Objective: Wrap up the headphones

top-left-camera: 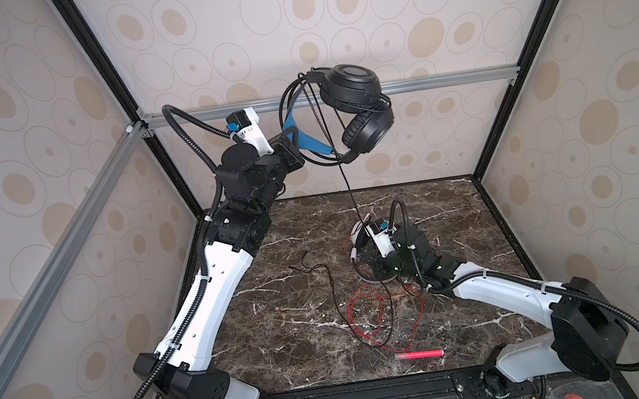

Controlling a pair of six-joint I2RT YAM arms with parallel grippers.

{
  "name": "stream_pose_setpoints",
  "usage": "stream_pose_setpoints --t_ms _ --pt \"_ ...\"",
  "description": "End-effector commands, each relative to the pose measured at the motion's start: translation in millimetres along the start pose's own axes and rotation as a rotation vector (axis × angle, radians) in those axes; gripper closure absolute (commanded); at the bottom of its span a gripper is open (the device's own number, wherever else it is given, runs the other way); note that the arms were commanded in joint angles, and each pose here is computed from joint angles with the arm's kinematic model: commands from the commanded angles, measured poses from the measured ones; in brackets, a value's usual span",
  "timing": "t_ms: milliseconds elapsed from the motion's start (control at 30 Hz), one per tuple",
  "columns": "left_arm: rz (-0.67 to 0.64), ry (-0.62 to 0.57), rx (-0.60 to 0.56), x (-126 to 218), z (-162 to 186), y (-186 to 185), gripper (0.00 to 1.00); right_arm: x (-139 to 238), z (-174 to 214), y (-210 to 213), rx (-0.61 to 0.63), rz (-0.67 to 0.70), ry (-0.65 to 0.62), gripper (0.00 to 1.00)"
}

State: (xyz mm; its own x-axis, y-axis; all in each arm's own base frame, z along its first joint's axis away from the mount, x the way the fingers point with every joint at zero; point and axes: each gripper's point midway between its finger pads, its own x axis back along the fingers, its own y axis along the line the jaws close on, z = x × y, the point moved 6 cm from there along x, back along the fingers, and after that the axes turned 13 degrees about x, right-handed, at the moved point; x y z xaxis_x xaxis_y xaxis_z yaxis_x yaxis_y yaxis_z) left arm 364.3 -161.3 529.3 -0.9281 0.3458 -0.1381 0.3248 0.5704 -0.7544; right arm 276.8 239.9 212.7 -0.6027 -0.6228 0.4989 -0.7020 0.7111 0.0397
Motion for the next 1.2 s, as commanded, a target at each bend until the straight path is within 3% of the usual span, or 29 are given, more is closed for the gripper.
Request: stream_pose_setpoints --t_ms 0,400,767,967,1167 --pt "0.013 -0.190 0.039 20.7 -39.5 -15.0 1.00 13.7 25.4 8.6 0.076 0.041 0.125 1.00" --pt "-0.278 -0.299 -0.123 8.4 -25.6 46.1 1.00 59.6 20.6 51.9 0.338 0.017 0.201 1.00" --pt "-0.386 -0.275 -0.241 -1.2 -11.5 69.5 1.00 92.0 6.8 58.6 0.439 0.041 0.188 1.00" --pt "-0.449 -0.226 -0.386 0.9 3.0 79.6 1.00 105.8 -35.1 63.7 0.599 0.086 0.166 1.00" --pt "-0.533 -0.096 -0.574 6.7 31.8 90.8 1.00 109.4 -85.5 63.3 0.805 0.145 0.163 1.00"
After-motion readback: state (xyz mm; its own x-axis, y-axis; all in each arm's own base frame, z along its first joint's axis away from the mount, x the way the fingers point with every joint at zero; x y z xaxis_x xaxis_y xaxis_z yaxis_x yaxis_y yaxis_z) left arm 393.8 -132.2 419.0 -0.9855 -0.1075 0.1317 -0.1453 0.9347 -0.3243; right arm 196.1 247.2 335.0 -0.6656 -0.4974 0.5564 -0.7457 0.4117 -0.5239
